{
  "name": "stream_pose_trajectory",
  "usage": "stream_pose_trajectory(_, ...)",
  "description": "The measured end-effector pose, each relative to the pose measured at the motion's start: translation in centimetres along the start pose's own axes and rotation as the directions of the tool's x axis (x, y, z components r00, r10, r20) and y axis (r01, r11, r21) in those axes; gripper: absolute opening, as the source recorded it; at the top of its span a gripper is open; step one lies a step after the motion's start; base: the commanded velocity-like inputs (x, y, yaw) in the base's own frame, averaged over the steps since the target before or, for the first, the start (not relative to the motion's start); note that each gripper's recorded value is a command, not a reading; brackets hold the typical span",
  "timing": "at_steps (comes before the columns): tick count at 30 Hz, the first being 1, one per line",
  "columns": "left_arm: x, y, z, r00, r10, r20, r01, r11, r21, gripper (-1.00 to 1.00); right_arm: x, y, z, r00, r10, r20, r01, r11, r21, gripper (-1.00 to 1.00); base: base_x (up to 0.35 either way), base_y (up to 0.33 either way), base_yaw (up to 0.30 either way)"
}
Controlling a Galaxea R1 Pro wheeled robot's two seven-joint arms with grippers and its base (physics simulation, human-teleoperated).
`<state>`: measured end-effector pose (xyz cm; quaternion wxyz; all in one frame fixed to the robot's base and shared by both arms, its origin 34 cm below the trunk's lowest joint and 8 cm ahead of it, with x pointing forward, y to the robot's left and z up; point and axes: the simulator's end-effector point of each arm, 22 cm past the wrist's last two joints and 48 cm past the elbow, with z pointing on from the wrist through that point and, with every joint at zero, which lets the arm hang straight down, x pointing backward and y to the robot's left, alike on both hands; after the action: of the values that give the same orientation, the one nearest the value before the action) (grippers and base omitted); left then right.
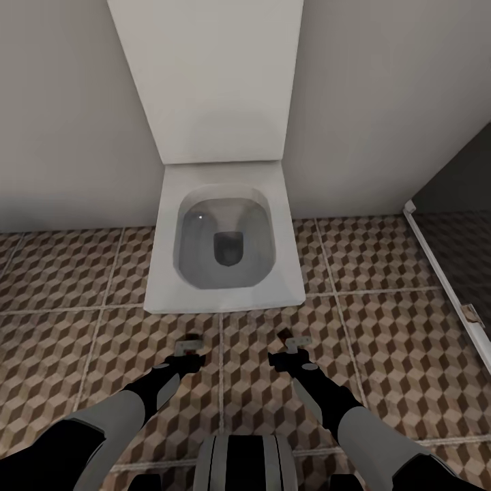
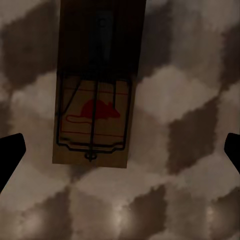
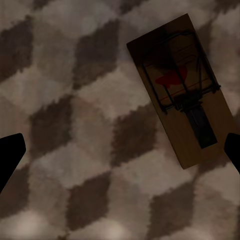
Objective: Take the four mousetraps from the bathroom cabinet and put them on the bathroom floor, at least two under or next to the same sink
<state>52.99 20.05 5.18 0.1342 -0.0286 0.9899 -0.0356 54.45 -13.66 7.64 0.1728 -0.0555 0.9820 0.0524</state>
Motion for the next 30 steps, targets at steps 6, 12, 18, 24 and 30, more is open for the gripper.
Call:
stream_pose_trajectory(6,0.02,0.00,0.02,1.000,0.000,0.000,0.000,1.000,0.000,1.00,0.02,0.00,0.02,1.000,0.000,0.000,0.000,1.000,0.000,1.00,-0.216,0.000,0.000)
stream_pose_trajectory(12,0.03,0.00,0.03,1.000,0.000,-0.001,0.000,1.000,0.000,1.00,0.03,0.01,0.03,1.000,-0.001,-0.001,0.001,1.000,0.000,1.00,-0.317,0.000,0.000)
stream_pose_trajectory(18,0.03,0.00,0.03,1.000,0.000,-0.001,0.000,1.000,0.000,1.00,0.03,0.01,0.03,1.000,0.000,-0.001,0.000,1.000,0.000,1.00,-0.332,0.000,0.000)
stream_pose_trajectory(24,0.03,0.00,0.03,1.000,0.000,-0.001,0.000,1.000,0.000,1.00,0.04,0.00,0.03,1.000,0.000,-0.001,0.000,1.000,0.000,1.00,-0.334,0.000,0.000)
stream_pose_trajectory(30,0.03,0.00,0.03,1.000,0.000,-0.001,0.000,1.000,0.000,1.00,0.03,0.00,0.03,1.000,0.000,-0.001,0.000,1.000,0.000,1.00,-0.335,0.000,0.000)
